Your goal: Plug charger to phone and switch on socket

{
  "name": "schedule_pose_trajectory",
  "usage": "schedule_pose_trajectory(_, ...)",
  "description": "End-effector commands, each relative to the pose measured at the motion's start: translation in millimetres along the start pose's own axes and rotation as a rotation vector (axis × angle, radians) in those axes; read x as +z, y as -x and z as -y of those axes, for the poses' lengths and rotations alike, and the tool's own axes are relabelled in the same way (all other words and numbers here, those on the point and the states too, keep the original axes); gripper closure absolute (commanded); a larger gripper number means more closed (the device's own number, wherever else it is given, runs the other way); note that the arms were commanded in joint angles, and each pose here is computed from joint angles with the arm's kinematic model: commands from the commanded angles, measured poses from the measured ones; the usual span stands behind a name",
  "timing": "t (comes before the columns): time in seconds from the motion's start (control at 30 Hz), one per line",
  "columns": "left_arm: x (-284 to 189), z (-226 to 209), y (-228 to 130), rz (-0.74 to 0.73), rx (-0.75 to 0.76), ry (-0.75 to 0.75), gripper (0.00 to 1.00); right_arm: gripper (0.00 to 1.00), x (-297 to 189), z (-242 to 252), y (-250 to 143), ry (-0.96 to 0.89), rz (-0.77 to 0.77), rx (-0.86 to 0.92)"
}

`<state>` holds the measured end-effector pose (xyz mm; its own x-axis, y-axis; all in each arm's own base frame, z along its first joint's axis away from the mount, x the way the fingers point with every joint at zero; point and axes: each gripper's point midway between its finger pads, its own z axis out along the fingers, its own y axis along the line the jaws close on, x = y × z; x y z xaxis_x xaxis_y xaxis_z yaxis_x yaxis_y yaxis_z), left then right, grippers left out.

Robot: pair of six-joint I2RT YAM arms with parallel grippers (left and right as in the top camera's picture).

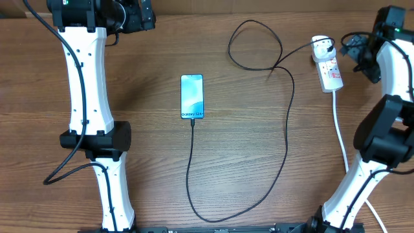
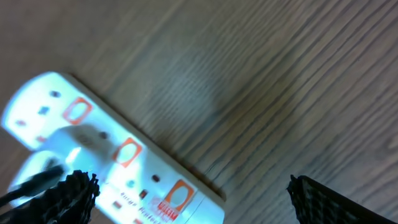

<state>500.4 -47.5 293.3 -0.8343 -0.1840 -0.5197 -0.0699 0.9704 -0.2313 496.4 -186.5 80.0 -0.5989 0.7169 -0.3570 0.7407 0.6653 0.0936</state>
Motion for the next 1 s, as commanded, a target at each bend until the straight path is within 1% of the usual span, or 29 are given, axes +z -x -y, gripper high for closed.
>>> schedule_pose_trajectory(0.0, -7, 1, 2, 0.017, 0.003, 0.008, 0.00, 0.00, 9, 4, 2, -0.014, 0.000, 0.014)
schedule_pose_trajectory(0.43, -7, 1, 2, 0.017, 0.003, 0.008, 0.00, 0.00, 24, -5, 1, 0.023, -0.008, 0.014)
schedule_pose_trajectory(0.97, -7, 1, 2, 0.017, 0.003, 0.008, 0.01, 0.00, 48, -6, -13, 0.026, -0.062, 0.010)
